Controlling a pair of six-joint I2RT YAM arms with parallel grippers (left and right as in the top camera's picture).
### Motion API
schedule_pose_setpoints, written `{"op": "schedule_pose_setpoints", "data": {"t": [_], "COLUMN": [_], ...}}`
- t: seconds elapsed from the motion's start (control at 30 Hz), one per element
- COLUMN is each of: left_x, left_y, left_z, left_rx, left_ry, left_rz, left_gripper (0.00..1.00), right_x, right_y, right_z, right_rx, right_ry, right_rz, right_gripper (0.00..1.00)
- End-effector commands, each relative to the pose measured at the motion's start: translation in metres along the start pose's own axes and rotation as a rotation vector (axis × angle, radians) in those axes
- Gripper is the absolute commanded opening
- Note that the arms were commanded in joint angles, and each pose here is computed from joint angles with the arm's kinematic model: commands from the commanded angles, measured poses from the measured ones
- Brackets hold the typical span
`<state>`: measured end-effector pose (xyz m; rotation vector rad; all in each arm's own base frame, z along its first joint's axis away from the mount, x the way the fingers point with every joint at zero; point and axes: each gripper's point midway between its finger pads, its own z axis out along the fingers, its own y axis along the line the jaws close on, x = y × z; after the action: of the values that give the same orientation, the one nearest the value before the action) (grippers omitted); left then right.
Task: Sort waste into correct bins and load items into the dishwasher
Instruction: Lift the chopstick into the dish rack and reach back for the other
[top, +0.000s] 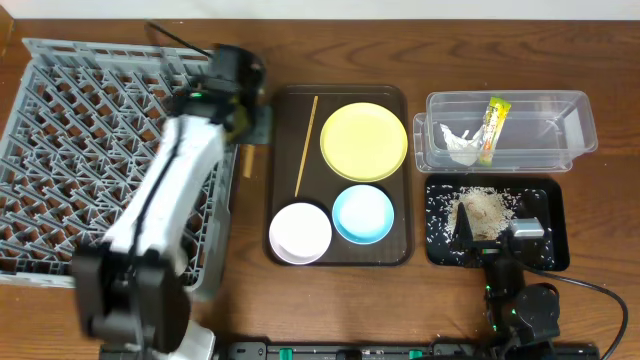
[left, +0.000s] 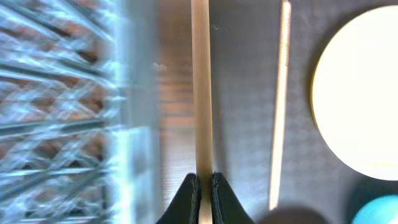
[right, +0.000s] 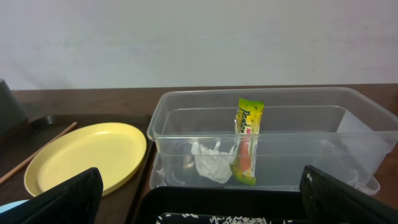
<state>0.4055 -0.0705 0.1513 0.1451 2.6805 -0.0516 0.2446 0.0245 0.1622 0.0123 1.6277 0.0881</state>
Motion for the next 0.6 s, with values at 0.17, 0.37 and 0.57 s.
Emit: {"op": "schedule_pose_setpoints", "data": {"t": [0.17,0.37,0.57], "left_x": [0.025,0.028,0.029], "left_y": [0.051,0.065,0.065], "left_z": [0.014,0.021,0.020], "left_rx": [-0.161,-0.209,-0.211], "left_ry": [0.113,0.136,0.133], "left_rz": [0.147,0.115,0.055], "left_gripper": [0.06,0.06,0.14], "right_x": [0.001,0.001,0.001], "right_y": [-0.004,-0.004,-0.004], "right_z": [0.000,0.000,0.000], "right_rx": [0.017,0.016,0.017], "right_ry": [-0.003,-0.002,-0.003], "right_rz": [-0.008,-0.008,-0.008], "right_gripper": [0.99,0.99,0.99]}}
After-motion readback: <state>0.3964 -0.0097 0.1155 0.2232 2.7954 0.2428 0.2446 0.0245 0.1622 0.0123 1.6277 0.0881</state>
